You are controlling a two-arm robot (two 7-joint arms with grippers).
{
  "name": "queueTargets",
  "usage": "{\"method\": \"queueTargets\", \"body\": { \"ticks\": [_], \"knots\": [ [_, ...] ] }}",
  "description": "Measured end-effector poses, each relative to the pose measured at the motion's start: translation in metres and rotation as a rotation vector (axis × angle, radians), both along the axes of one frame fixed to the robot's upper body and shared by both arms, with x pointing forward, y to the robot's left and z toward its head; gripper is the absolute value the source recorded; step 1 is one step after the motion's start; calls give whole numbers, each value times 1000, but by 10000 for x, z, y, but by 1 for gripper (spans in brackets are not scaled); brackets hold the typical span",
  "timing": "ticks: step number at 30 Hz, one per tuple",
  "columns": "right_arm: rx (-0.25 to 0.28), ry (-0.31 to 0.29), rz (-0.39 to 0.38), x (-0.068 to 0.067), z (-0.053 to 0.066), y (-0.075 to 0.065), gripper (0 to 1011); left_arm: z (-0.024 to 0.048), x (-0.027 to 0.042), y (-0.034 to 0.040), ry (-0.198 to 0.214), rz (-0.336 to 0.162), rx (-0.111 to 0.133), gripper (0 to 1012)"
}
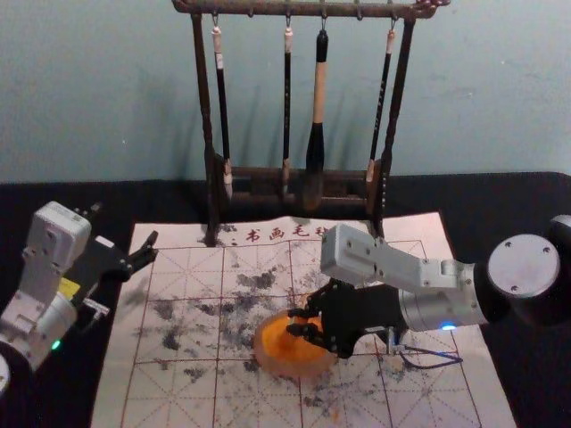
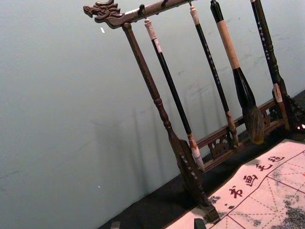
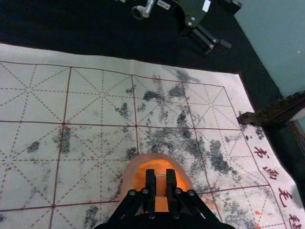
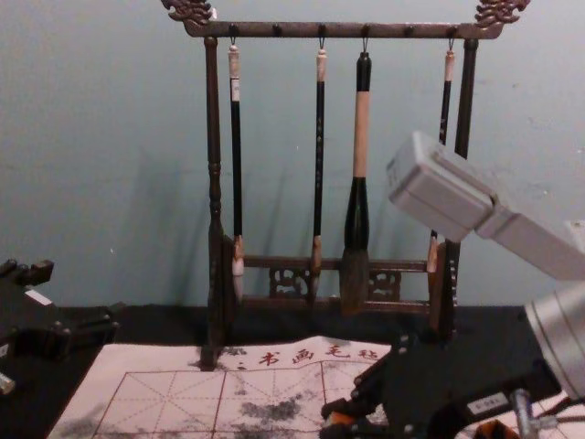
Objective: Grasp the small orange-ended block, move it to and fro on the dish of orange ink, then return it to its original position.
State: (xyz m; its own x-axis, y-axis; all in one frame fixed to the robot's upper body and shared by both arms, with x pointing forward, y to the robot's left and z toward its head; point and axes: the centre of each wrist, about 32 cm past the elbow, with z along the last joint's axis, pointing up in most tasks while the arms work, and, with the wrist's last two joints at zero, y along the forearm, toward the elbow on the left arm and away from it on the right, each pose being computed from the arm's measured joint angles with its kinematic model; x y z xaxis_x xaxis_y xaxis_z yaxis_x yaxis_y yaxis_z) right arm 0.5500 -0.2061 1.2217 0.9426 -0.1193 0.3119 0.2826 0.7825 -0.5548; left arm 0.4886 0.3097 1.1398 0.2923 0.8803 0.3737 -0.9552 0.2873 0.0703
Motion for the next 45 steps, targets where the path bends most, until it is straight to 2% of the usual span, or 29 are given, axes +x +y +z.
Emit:
{"method": "queueTargets", "body": {
  "ticks": [13,23,35,45],
  "knots": [
    [-9,-8,-31,95,-1,-4,107,0,0,0,0,0,0,1001],
    [-14,-9,-59,118,3,-99,107,0,0,0,0,0,0,1001],
    [-4,0,-45,-20,16,-247,107,0,0,0,0,0,0,1001],
    [3,10,-8,-130,18,-262,107,0,0,0,0,0,0,1002]
  ]
}}
